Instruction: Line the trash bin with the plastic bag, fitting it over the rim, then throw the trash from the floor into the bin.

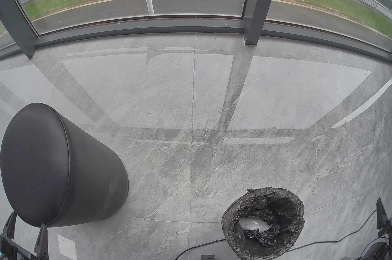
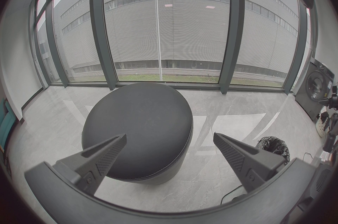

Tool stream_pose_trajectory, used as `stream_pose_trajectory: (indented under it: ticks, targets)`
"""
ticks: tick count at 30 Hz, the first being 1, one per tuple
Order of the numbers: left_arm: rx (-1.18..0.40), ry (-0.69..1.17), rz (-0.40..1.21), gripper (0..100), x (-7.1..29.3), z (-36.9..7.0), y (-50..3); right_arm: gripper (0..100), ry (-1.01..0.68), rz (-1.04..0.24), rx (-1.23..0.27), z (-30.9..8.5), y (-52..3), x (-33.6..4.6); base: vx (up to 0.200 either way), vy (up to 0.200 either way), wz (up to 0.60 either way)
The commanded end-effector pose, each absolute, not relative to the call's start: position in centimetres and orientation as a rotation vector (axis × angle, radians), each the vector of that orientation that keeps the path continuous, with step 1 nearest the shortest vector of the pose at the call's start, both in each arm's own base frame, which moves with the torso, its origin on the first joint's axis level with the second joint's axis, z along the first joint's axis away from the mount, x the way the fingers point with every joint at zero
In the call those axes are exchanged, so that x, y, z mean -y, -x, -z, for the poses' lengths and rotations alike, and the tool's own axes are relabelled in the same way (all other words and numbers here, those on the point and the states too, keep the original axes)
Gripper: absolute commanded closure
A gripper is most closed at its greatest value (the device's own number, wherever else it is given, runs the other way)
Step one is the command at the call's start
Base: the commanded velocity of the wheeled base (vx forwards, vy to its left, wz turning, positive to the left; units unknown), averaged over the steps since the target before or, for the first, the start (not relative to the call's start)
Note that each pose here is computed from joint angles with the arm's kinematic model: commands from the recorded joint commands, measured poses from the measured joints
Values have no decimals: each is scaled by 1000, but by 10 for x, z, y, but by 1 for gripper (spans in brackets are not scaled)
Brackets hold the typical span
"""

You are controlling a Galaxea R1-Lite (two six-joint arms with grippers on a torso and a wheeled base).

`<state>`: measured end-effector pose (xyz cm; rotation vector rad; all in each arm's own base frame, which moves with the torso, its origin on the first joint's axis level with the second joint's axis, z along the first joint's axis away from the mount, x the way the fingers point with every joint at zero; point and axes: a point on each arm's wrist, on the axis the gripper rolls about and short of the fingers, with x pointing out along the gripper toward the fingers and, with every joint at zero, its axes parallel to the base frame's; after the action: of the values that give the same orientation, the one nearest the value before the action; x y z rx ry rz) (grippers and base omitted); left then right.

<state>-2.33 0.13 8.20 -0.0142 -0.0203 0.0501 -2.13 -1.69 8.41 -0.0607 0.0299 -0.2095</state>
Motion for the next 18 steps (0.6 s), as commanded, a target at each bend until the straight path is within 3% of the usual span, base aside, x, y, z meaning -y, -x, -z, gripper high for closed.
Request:
stream_pose_trajectory:
  ticks: [1,4,11,18]
  targets:
    - [16,20,-52,0,-1,-77,23,0,161,359,-73,-85,17,12,0,0,0]
    - [17,24,-53,0,-1,-77,23,0,106,438,-6,-84,22,10,0,0,0]
    - [16,19,-52,0,-1,-77,23,0,22,432,38,-82,26,9,0,0,0]
    - [16,22,-52,0,-1,-77,23,0,-68,312,46,-82,25,7,0,0,0]
